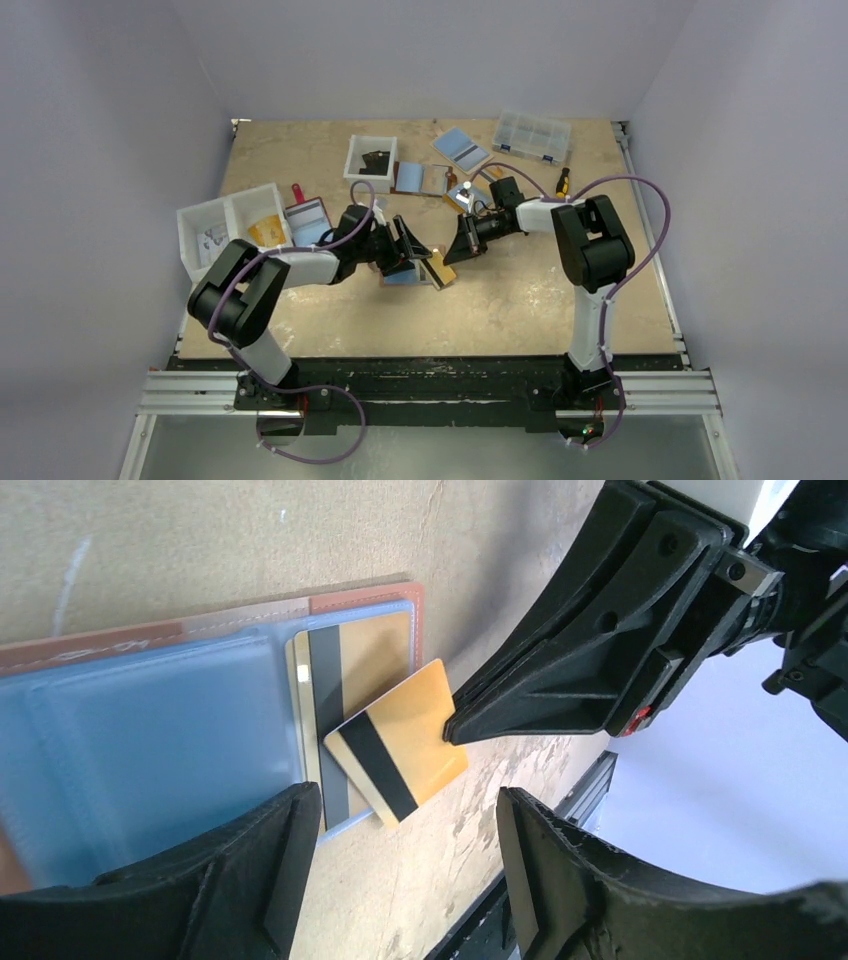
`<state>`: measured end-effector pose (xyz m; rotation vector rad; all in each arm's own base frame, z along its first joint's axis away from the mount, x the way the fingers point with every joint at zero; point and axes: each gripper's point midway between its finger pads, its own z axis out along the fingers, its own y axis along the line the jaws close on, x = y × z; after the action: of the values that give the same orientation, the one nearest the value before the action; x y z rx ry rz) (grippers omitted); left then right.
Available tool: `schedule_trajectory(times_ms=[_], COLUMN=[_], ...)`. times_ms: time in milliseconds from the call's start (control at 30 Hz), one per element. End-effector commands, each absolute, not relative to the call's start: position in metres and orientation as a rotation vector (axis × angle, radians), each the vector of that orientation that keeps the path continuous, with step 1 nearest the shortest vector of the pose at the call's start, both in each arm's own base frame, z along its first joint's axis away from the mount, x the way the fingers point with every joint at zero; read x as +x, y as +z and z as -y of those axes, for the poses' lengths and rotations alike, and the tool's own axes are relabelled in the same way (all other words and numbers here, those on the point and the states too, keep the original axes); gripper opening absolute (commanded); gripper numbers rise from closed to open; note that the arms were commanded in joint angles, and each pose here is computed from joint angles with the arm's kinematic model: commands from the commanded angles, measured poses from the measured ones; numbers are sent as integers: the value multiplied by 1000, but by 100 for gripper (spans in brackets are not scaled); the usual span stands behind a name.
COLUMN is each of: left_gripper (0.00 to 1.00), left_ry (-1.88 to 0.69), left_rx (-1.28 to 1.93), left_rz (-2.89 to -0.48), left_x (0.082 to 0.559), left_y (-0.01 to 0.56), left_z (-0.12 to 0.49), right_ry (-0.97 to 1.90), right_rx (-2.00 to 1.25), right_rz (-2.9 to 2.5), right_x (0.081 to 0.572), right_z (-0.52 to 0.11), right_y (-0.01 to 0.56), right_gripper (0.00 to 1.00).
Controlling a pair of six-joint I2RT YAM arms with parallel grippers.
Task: Take the credit cards out of the card holder
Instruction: Place the credit card in the storage box.
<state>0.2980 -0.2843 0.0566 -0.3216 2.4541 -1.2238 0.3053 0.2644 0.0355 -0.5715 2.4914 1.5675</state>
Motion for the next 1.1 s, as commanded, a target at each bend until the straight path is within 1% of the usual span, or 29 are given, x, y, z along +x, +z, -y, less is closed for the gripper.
schedule_trajectory(times_ms=[0,200,533,833,900,967,1033,1067], left_gripper=[69,68,67,62,59,52,42,40], left_ry=[-1232,-1317,-1320,-1410,-1412,-1417,-1428,-1435], left_rx=[-314,-301,-169,-103,-105,-105,-105,-103], left_rz=[-2356,-2285,-2150,-2088,-2090,-2082,-2073,-2069], left_x=[304,299,298,291,291,292,292,292], left_y=[79,97,132,143,142,144,145,146], left_z=[272,272,272,298,300,301,302,302], right_ry=[1635,1709,1856,1942,1949,1954,1955,1958], right_rx=[-684,-741,-760,-739,-738,-736,-735,-734], right_rz=[-2333,-2225,-2060,-2026,-2023,-2023,-2022,-2022], right_x=[311,308,300,295,295,294,294,293], right_z=[-266,-266,-270,-271,-271,-271,-271,-271], right_y=[71,94,138,149,151,150,151,151], right_gripper=[0,0,0,0,0,0,0,0])
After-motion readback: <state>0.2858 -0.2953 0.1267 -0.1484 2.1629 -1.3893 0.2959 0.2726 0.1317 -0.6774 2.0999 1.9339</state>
